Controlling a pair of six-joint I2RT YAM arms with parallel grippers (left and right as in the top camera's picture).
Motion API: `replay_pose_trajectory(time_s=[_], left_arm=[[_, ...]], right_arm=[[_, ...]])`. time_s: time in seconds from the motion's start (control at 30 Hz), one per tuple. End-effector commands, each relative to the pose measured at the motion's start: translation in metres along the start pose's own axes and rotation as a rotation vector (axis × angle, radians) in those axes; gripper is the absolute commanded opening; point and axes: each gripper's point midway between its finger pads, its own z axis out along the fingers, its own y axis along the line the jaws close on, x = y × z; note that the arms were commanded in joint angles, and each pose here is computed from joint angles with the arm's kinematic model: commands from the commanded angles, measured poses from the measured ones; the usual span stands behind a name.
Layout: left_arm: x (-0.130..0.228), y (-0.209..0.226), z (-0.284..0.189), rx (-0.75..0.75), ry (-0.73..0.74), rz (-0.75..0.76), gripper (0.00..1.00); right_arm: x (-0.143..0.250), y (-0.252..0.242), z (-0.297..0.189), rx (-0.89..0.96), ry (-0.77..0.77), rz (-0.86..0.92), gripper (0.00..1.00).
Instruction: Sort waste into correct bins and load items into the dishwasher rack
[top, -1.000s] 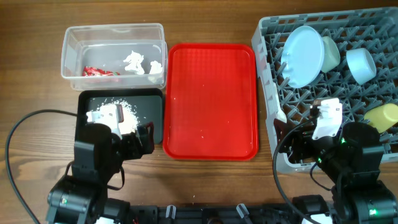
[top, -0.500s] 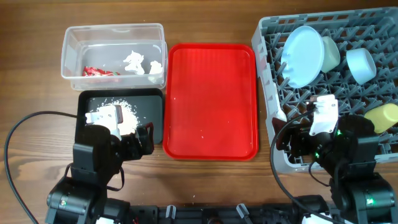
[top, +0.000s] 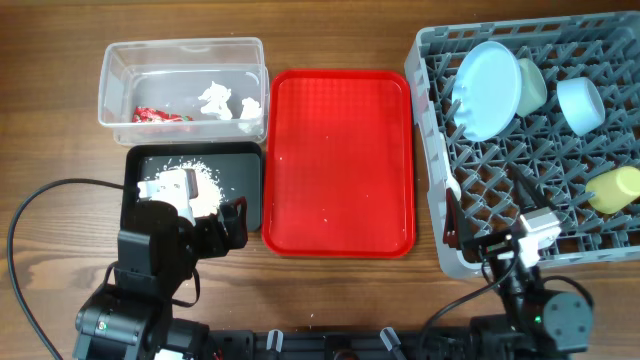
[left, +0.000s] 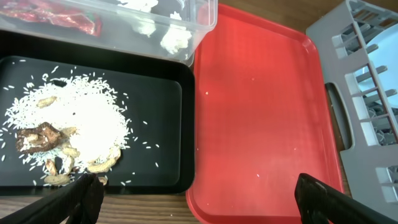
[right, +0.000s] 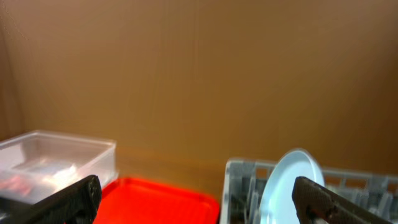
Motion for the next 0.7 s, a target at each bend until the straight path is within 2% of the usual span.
replay_pose_trajectory(time_s=[0.0,0.1,0.17,0.67], left_arm=[[0.001,-0.001,0.000,0.004,0.000,0.022,1.00],[0.001,-0.001,0.000,0.004,0.000,0.022,1.00],[0.001,-0.001,0.000,0.004,0.000,0.022,1.00],[0.001,-0.001,0.000,0.004,0.000,0.022,1.00]], right_arm=[[0.031,-0.013,0.004,0.071,-0.007,-0.008,1.00],[0.066,-0.022,0.006,0.118,0.041,-0.001,1.00],[0.101,-0.024,0.002,0.133,0.175,0.011,1.00],[0.103,-0.024,0.002,0.134,0.180,0.013,1.00]])
